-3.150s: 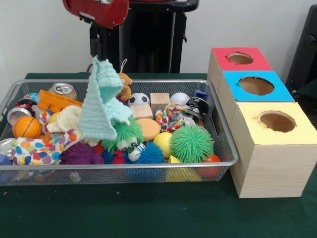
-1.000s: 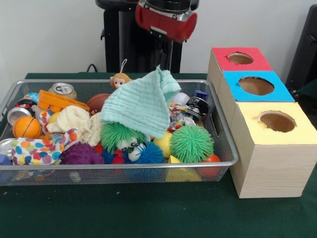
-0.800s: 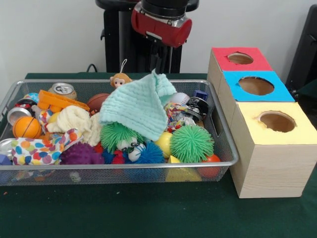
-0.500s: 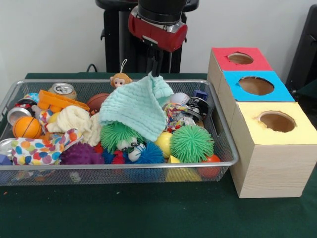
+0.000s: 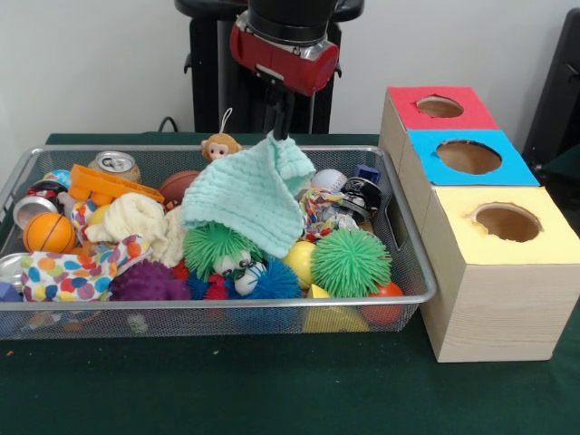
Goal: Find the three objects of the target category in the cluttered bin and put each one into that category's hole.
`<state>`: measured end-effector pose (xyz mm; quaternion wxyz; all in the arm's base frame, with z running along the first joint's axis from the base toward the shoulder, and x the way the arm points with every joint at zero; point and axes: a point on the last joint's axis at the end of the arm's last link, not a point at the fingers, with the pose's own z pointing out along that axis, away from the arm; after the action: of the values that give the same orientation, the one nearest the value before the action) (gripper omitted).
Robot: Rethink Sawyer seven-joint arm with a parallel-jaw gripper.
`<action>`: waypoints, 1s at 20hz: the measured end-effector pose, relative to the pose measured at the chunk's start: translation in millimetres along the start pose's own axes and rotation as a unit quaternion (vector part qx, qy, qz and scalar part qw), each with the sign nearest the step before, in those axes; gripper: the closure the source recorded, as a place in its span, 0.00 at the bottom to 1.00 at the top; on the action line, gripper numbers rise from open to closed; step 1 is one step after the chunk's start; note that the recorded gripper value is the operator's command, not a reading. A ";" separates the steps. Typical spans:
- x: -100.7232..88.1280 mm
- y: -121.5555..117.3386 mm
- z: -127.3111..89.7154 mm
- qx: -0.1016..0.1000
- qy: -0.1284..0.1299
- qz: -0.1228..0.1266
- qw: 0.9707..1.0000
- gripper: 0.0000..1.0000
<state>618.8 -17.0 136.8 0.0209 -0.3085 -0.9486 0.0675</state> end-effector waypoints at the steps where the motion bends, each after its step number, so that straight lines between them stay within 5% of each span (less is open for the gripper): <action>1: -0.3 -0.5 -0.2 0.000 0.000 0.001 1.000 1.00; 5: -2.1 -3.1 -0.8 0.001 -0.001 0.005 1.000 1.00; 6: -5.0 -3.9 -2.1 0.001 -0.004 0.007 1.000 0.00; 20: -19.7 -1.8 -6.4 -0.005 -0.024 0.011 1.000 0.00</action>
<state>634.3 -29.3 143.5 -0.0042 -0.3171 -0.9458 0.0700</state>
